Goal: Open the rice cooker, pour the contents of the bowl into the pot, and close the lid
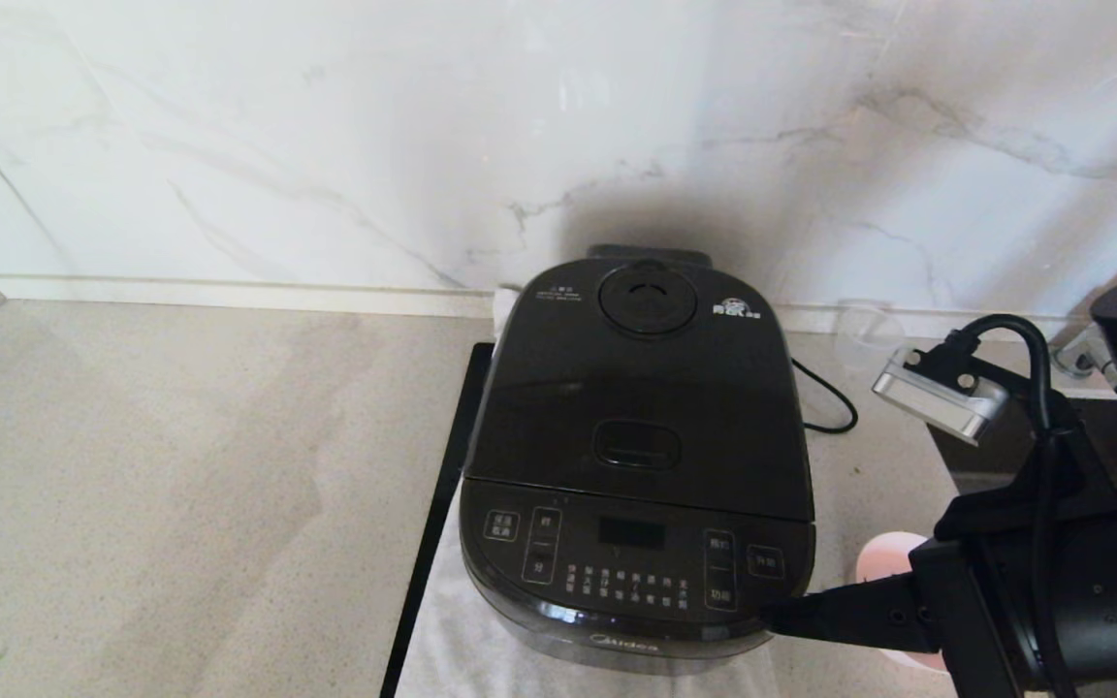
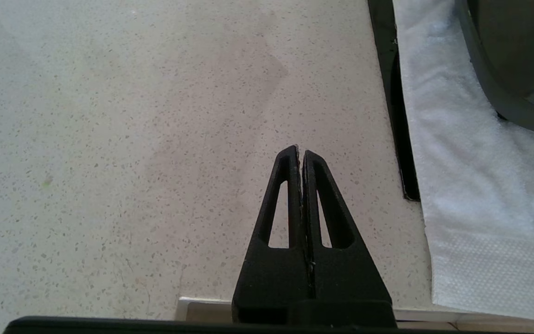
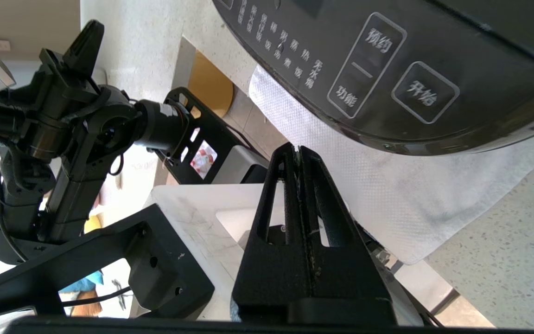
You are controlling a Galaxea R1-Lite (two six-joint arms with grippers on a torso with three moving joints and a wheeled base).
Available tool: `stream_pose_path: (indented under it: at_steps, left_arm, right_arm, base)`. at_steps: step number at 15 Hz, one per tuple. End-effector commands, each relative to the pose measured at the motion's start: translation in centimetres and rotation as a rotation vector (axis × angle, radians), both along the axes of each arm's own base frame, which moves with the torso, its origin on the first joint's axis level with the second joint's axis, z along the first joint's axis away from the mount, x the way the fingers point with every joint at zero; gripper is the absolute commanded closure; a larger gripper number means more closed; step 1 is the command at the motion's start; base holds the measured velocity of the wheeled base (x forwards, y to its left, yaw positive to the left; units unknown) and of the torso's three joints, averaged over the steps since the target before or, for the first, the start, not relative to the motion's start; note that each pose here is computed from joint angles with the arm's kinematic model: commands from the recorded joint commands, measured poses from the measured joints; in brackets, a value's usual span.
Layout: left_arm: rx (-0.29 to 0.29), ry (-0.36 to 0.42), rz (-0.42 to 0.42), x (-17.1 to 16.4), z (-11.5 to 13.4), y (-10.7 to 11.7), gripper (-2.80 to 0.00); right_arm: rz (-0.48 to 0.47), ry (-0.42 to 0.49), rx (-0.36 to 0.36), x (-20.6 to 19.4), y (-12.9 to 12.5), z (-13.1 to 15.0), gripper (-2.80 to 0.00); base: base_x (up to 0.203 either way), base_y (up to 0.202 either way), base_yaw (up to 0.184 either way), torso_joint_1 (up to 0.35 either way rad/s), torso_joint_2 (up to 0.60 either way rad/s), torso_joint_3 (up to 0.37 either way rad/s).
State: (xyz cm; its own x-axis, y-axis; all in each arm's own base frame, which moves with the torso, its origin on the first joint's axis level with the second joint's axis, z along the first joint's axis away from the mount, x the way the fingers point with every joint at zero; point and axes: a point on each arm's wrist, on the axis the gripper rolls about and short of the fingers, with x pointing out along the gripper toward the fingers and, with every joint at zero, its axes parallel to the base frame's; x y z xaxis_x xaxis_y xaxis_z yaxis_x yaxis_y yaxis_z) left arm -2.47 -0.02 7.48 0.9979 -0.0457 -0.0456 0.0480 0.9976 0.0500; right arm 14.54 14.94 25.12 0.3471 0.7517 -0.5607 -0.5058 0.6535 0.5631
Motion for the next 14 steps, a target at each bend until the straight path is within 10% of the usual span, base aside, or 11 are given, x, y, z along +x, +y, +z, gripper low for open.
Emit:
stream_pose_path:
  at_steps: [1, 14]
  left_arm:
    - [0.001, -0.001, 0.000, -0.01, -0.01, 0.00, 0.00]
    - [-0.001, -0.001, 0.000, -0.01, -0.01, 0.00, 0.00]
  right_arm:
    - [0.003, 0.015, -0.008, 0.17, 0.28, -0.32, 0.00]
    - [-0.033, 0.002, 0.004, 0.39, -0.53, -0.04, 0.00]
  base:
    - [0.000, 0.000, 0.000, 0.000, 0.00, 0.000]
    - [0.000, 0.000, 0.000, 0.000, 0.00, 0.000]
